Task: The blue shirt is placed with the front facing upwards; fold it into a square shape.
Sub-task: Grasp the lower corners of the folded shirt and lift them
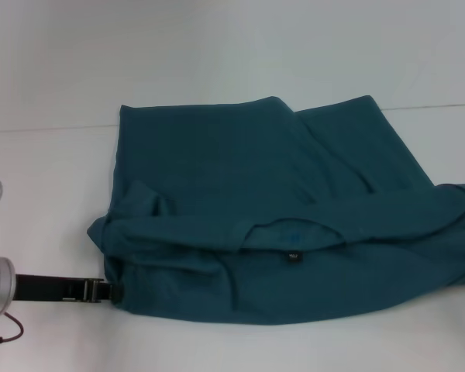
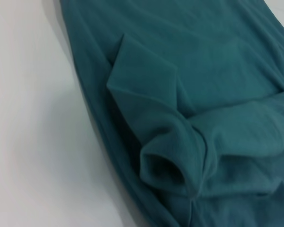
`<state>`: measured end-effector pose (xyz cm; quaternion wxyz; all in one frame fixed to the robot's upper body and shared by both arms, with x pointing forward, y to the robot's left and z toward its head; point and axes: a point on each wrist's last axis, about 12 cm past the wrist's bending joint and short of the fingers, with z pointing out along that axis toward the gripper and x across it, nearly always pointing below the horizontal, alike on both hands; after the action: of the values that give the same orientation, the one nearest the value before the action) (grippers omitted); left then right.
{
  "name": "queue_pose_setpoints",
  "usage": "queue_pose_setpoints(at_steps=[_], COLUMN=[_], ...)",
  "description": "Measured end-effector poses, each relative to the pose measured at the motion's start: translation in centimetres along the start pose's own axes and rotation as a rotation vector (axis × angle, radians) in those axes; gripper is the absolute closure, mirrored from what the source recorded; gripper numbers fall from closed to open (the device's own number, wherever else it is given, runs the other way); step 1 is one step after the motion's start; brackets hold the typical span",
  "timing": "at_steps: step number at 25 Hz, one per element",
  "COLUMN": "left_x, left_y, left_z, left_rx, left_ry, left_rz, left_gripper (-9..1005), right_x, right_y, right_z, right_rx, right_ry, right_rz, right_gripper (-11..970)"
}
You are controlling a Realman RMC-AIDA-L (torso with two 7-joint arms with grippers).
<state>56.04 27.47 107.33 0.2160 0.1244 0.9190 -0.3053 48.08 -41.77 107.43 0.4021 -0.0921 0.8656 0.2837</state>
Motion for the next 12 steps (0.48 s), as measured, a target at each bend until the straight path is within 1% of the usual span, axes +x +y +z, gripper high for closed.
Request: queue_pose_setpoints(at_steps=[6, 12], left_x=[-0.1, -0.1], left_y=[-0.1, -0.1], left_z=[-1.2, -1.9], left_rx=[0.016, 0.021], left_ry=[0.011, 0.009], left_rz=[0.014, 0.021], left_gripper=[919, 901], right_x=[0.2, 0.1], right_y=[-0.1, -0.1], right_z=[-0.4, -0.6], right_rx=[0.002, -0.002], right_ry=[0.003, 0.003], right_rz=[0.003, 0.000], right_gripper=[928, 928])
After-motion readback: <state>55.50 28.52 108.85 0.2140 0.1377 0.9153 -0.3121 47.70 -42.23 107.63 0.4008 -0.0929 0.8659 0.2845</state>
